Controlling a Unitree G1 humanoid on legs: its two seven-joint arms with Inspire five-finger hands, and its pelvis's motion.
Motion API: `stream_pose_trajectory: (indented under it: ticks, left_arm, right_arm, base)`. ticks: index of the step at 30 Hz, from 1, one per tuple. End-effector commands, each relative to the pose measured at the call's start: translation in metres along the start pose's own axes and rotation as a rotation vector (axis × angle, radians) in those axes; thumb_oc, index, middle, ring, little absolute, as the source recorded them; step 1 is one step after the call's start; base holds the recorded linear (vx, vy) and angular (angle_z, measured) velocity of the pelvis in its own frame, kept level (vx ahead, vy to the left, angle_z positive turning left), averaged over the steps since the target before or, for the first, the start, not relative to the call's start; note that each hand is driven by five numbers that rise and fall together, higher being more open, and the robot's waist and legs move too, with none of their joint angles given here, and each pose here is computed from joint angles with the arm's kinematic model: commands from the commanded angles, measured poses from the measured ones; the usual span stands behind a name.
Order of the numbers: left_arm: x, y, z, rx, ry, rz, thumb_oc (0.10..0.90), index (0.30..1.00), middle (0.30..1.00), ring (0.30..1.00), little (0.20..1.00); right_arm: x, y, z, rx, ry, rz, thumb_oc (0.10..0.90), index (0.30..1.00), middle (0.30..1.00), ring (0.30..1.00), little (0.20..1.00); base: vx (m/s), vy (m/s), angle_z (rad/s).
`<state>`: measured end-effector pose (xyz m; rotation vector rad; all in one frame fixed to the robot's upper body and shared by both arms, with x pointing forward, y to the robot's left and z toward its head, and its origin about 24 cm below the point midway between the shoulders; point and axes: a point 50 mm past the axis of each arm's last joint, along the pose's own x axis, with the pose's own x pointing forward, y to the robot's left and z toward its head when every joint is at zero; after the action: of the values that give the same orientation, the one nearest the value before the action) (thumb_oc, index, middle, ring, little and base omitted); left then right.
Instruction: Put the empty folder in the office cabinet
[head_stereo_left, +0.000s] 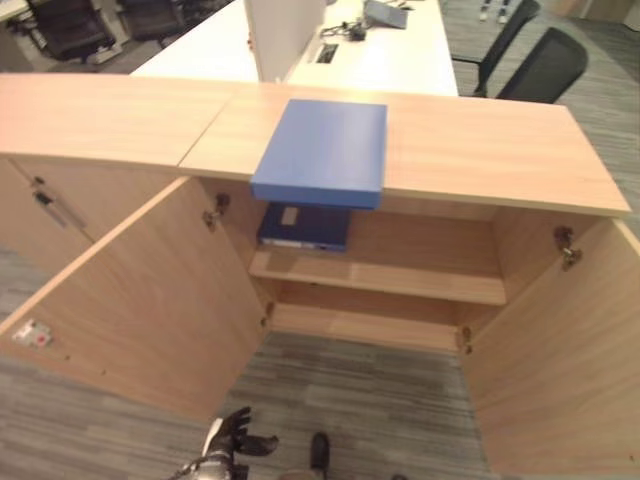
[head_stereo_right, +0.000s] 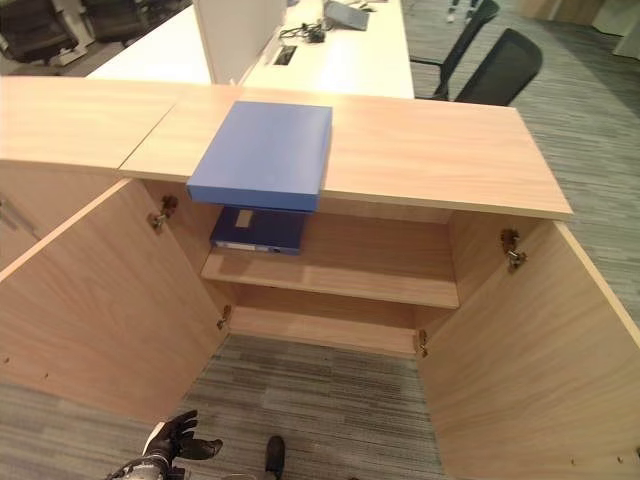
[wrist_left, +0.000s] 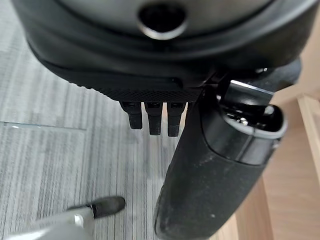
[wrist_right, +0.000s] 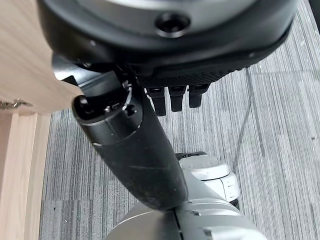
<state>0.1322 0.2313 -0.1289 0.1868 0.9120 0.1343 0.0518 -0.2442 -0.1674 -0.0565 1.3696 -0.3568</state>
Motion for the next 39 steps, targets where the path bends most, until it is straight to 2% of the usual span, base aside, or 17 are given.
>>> stream_pose_trajectory:
  ticks: [1, 8, 13, 20, 22, 23, 27, 31, 39]
  left_arm:
    - [0.000, -0.006, 0.028, -0.106, -0.132, -0.068, 0.800, 0.900, 0.900, 0.900, 0.900]
    - [-0.015, -0.005, 0.075, -0.197, -0.345, -0.170, 0.800, 0.900, 0.900, 0.900, 0.900]
    - [-0.031, 0.003, 0.113, -0.271, -0.521, -0.172, 0.800, 0.900, 0.900, 0.900, 0.900]
    - [-0.046, 0.023, 0.141, -0.330, -0.662, -0.070, 0.800, 0.900, 0.900, 0.900, 0.900]
    - [-0.055, 0.034, 0.142, -0.343, -0.695, 0.005, 0.800, 0.900, 0.900, 0.900, 0.900]
    - [-0.056, 0.044, 0.133, -0.331, -0.678, 0.074, 0.800, 0.900, 0.900, 0.900, 0.900]
    - [-0.050, 0.039, 0.130, -0.328, -0.650, 0.059, 0.800, 0.900, 0.900, 0.900, 0.900]
    - [-0.043, 0.024, 0.123, -0.325, -0.600, 0.005, 0.800, 0.900, 0.900, 0.900, 0.900]
    - [-0.034, 0.015, 0.111, -0.328, -0.506, -0.037, 0.800, 0.900, 0.900, 0.900, 0.900]
  right_arm:
    - [0.000, -0.013, 0.020, -0.023, -0.068, -0.005, 0.800, 0.900, 0.900, 0.900, 0.900]
    - [-0.001, -0.007, 0.037, 0.046, -0.123, 0.028, 0.800, 0.900, 0.900, 0.900, 0.900]
    - [-0.002, 0.007, 0.042, 0.082, -0.151, 0.074, 0.800, 0.900, 0.900, 0.900, 0.900]
    - [-0.005, 0.024, 0.036, 0.131, -0.153, 0.141, 0.800, 0.900, 0.900, 0.900, 0.900]
    - [-0.006, 0.030, 0.040, 0.174, -0.172, 0.174, 0.800, 0.900, 0.900, 0.900, 0.900]
    - [-0.009, 0.037, 0.051, 0.185, -0.213, 0.200, 0.800, 0.900, 0.900, 0.900, 0.900]
    - [-0.011, 0.035, 0.064, 0.188, -0.251, 0.198, 0.800, 0.900, 0.900, 0.900, 0.900]
    - [-0.007, 0.026, 0.056, 0.184, -0.209, 0.160, 0.800, 0.900, 0.900, 0.900, 0.900]
    - [-0.005, 0.007, 0.061, 0.169, -0.201, 0.085, 0.800, 0.900, 0.900, 0.900, 0.900]
  base:
    - [0.04, 0.086, -0.16]
    - [0.04, 0.082, -0.08]
    - [0.02, 0.074, -0.05]
    - [0.02, 0.071, -0.05]
    - [0.09, 0.152, -0.29]
    - [0.19, 0.153, -0.66]
    - [0.11, -0.127, -0.70]
    - [0.27, -0.237, 1.23]
    - [0.13, -0.175, 0.38]
